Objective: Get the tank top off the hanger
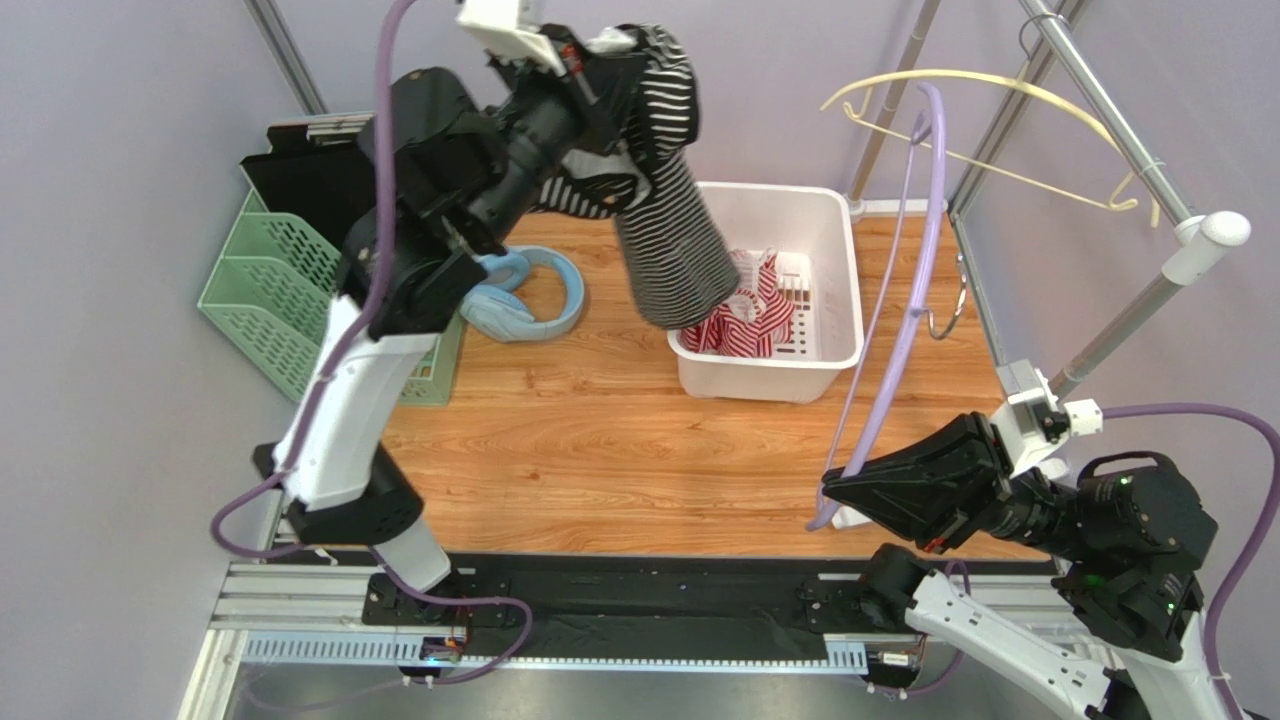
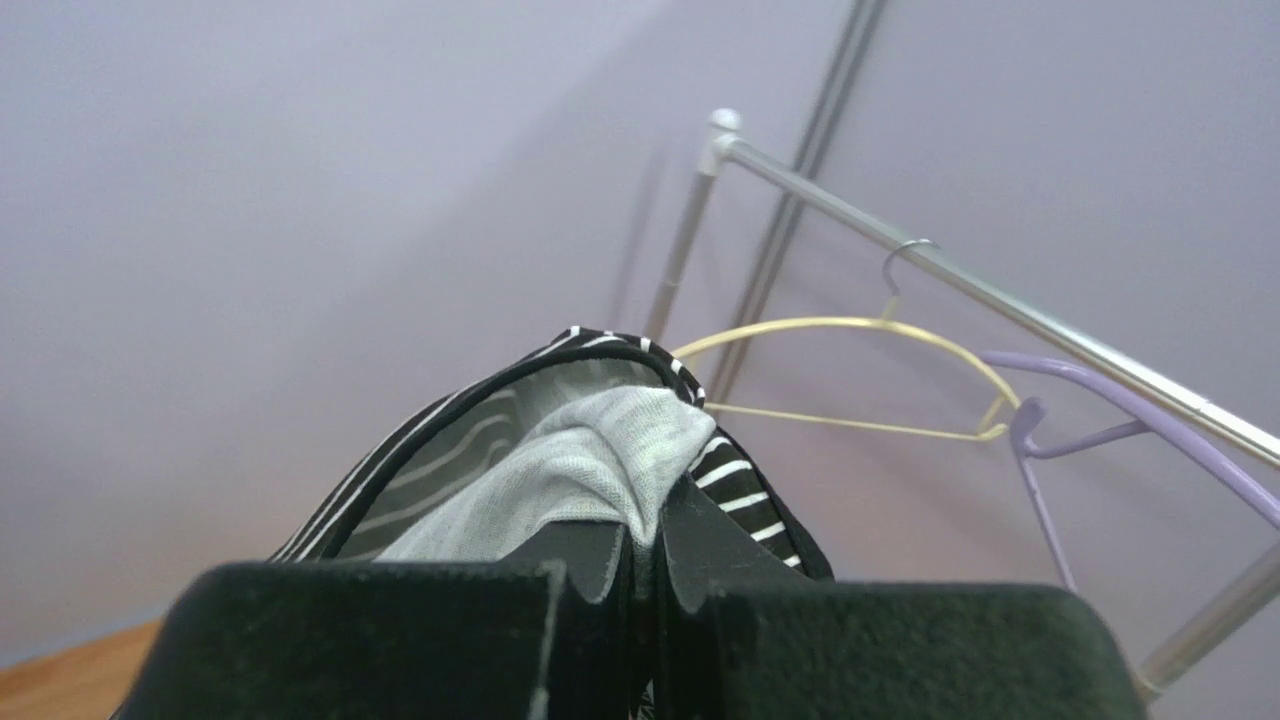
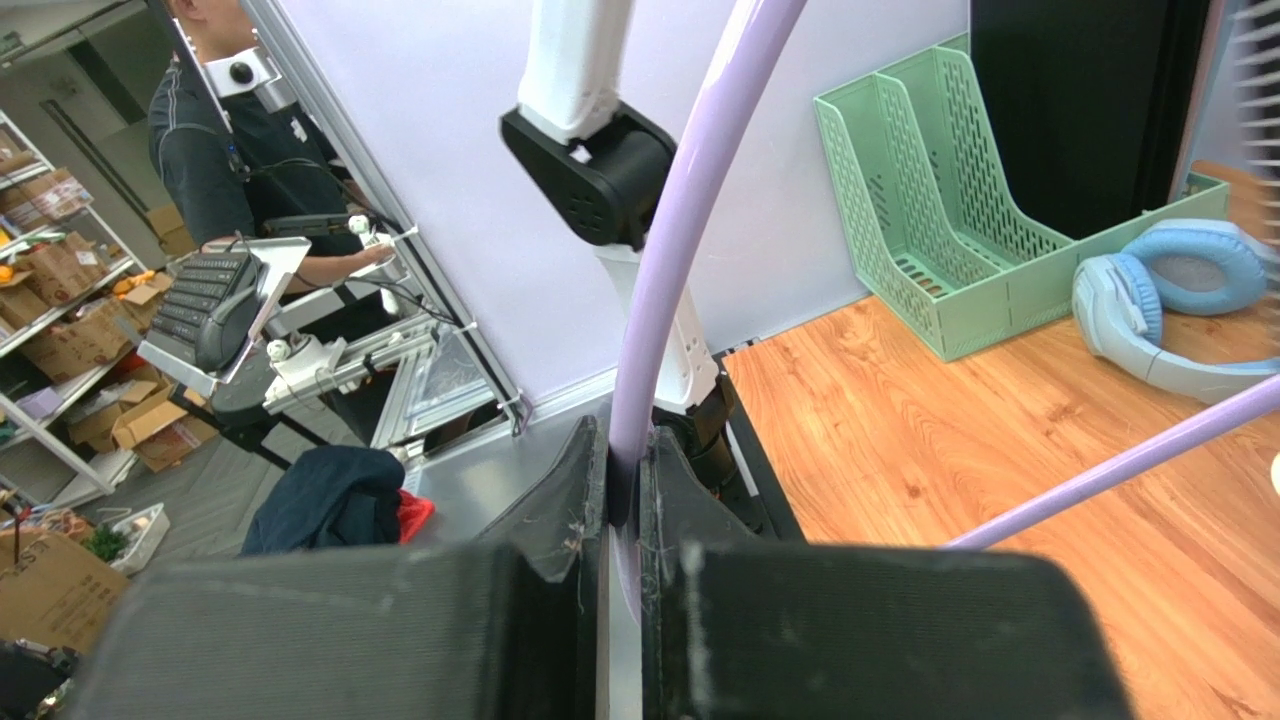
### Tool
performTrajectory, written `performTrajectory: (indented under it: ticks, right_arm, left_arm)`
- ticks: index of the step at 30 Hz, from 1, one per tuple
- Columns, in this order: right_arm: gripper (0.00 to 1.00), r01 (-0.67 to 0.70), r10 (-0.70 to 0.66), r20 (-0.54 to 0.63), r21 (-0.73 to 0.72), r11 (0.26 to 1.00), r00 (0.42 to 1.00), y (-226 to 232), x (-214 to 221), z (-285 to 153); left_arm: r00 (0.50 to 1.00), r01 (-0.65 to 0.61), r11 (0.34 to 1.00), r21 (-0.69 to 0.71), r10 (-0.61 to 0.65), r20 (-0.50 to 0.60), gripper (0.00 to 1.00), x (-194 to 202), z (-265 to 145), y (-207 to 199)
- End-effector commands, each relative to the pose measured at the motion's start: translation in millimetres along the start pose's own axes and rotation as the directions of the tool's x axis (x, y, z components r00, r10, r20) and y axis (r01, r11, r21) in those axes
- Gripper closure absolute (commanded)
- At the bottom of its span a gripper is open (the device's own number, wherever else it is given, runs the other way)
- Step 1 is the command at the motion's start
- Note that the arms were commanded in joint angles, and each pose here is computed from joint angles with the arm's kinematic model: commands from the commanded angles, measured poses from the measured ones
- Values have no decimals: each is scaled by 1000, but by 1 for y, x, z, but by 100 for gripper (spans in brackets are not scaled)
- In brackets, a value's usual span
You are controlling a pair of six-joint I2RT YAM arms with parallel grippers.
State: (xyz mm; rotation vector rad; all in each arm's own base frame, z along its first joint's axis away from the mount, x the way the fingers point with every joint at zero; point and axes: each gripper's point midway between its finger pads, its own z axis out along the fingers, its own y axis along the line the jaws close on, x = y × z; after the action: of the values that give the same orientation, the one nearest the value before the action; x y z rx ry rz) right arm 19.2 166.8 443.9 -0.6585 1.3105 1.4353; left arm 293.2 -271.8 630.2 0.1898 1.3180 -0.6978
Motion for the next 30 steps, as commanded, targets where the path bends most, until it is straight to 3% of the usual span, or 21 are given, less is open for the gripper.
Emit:
performTrajectory:
  ticks: [1,5,10,14,17,21,25,26,30]
  right_arm:
    - [100,49,-48,81,-10,999,996,15,-24,-14]
    - [100,51,-51,94,0,999,994,18,-26,-23]
    - [100,46,-49,105,29,999,993,15,-24,-30]
    - [100,44,-48,107,40,998,993,12,-22,-31]
    - [100,36,-40,103,40,999,994,10,-18,-30]
    - [100,26,-29,101,36,999,994,7,-13,-28]
    - [100,21,-25,96,46,999,995,2,-9,-25]
    - [100,20,-24,97,44,999,995,2,-8,-25]
    - [100,16,-20,90,53,998,996,-3,-5,-22]
  left_arm:
    - [997,59,980,192,-69,44,100,9,41,-43]
    - [995,93,980,174,-86,-48,100,74,83,-37]
    - [947,215,963,160,-165,-277,100,200,126,-29]
    - [846,244,959,143,-139,-514,100,330,137,-22]
    - [760,274,953,128,-133,-636,100,401,133,-13]
    - [690,313,940,135,-128,-712,100,461,121,-10]
    - [584,362,924,127,-118,-803,100,517,103,-9]
    - [543,358,929,93,-126,-830,100,537,95,-2]
    - [456,373,928,11,-173,-873,100,573,72,8]
